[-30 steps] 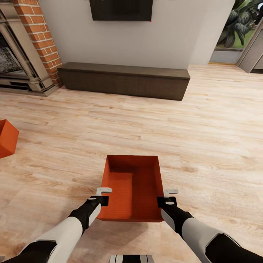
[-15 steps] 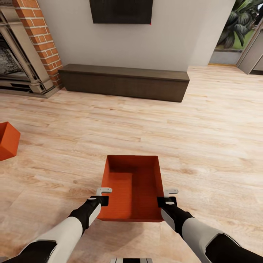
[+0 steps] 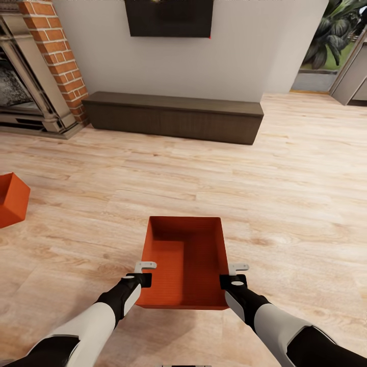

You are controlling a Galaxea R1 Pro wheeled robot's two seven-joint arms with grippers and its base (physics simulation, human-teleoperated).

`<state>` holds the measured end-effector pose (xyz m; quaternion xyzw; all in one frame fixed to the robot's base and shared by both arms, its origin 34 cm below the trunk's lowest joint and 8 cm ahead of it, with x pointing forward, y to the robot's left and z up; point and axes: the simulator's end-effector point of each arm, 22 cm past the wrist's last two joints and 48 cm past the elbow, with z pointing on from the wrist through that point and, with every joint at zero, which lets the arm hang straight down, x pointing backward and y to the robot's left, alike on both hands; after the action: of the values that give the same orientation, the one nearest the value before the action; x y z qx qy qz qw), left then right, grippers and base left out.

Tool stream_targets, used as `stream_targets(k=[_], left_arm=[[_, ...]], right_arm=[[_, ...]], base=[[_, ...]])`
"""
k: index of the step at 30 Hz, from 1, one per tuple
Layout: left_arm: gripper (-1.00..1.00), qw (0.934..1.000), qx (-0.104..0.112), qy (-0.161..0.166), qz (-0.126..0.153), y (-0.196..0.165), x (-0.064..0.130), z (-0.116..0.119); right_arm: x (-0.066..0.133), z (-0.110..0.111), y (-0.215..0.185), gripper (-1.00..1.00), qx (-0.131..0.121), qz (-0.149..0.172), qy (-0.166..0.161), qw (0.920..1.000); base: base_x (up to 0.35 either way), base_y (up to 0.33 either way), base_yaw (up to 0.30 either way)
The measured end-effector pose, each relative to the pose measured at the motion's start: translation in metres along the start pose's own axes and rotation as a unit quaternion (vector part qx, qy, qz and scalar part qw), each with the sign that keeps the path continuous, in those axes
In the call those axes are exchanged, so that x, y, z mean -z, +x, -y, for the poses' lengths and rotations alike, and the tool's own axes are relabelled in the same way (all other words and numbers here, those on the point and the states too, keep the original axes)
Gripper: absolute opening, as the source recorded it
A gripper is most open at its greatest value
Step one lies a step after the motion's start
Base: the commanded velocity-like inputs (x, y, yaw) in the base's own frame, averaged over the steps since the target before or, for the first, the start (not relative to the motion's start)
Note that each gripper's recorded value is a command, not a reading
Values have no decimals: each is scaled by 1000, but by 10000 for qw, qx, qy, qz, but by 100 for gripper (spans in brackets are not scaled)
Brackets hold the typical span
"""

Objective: Move the two storage containers from the living room to the garage. In the garage, place one container on the floor and stack the other container on top of it (either order is fine).

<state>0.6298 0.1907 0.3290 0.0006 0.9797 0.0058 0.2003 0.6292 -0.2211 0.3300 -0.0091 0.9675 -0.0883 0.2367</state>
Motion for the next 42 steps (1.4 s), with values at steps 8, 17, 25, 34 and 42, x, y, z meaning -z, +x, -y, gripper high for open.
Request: stream_targets(k=[8, 17, 25, 34, 42], left_arm=[[-100, 10000, 3, 1, -5, -9, 14, 0], [-100, 10000, 3, 1, -9, -18, 30, 0], [-100, 10000, 4, 0, -11, -26, 43, -1], [-100, 10000, 10, 1, -14, -35, 58, -1], [-100, 10000, 14, 2, -16, -42, 72, -1]], right_arm=[[13, 3, -10, -100, 5, -5, -3, 10000], [27, 6, -20, -100, 3, -9, -3, 10000], [40, 9, -29, -100, 5, -13, -1, 10000], [55, 11, -39, -100, 5, -13, 0, 10000], [67, 14, -48, -100, 6, -14, -1, 10000]], base=[[0, 0, 0], [0, 0, 0], [0, 0, 0], [0, 0, 0], [0, 0, 0]])
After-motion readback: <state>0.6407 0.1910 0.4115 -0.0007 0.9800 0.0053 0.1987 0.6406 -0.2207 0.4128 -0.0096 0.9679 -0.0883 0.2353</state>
